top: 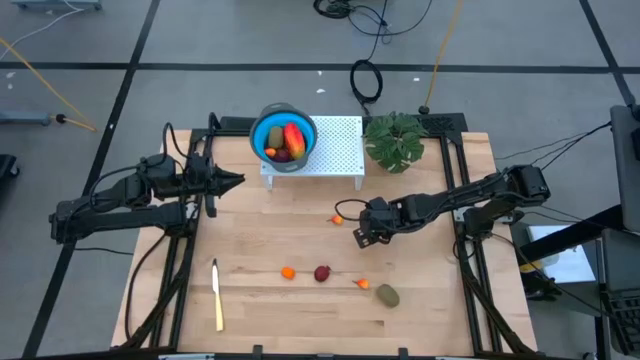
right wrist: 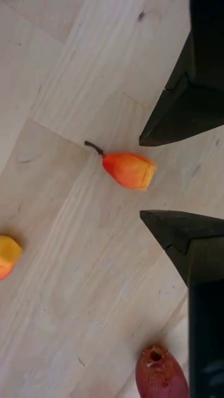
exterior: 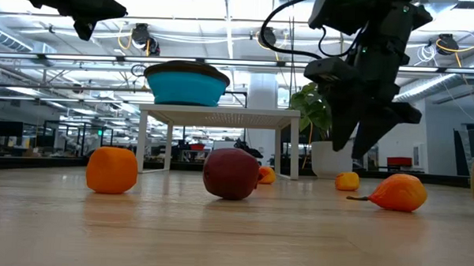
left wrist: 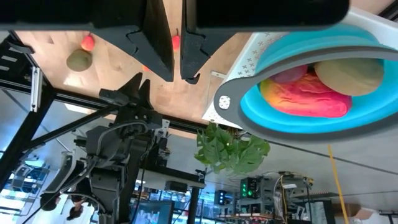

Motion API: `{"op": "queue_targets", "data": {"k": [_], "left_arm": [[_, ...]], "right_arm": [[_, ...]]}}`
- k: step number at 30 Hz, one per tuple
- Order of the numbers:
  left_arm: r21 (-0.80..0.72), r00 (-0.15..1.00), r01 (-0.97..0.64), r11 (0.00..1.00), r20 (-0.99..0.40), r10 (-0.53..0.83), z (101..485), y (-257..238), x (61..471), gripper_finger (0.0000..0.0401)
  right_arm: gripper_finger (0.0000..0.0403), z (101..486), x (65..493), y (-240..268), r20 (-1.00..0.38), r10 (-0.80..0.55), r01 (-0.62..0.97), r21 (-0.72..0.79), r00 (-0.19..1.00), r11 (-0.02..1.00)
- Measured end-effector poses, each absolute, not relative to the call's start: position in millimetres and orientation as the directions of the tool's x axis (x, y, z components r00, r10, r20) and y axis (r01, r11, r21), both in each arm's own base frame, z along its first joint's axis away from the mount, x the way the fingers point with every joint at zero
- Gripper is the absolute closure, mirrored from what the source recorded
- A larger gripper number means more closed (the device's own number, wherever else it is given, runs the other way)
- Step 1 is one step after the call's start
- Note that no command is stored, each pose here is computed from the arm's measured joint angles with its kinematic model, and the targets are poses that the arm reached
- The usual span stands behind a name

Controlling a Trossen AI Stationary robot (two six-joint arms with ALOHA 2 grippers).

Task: Pick & Place Fruit
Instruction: Put the peach in the blue strainer bowl on the shelf

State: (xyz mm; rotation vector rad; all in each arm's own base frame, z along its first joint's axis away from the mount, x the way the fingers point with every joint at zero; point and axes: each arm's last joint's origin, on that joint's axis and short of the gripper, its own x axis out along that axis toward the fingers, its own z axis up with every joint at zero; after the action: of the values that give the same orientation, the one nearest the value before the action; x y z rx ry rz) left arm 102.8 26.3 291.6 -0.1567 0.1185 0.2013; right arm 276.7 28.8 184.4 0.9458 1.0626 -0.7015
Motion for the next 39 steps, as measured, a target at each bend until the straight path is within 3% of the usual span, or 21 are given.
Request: {"op": "queue_targets", "data": {"k": [23,39], "left_arm": [[-0.144,0.973,-0.208,0.967,-0.133,0.190,291.6,26.3,102.8,0.0375],[-0.165,0.973,-0.211,0.964,-0.128,0.191,292.0,26.3,102.9,0.0375]], "right_arm": [[0.0232,152.6,266.6,27.6,-0.911,-0.029,0.822,0.358,0.412,0.443],[0.0232,129.8,272.6,28.7,-0.941,-0.010,0.834,0.296,0.340,0.466]]}}
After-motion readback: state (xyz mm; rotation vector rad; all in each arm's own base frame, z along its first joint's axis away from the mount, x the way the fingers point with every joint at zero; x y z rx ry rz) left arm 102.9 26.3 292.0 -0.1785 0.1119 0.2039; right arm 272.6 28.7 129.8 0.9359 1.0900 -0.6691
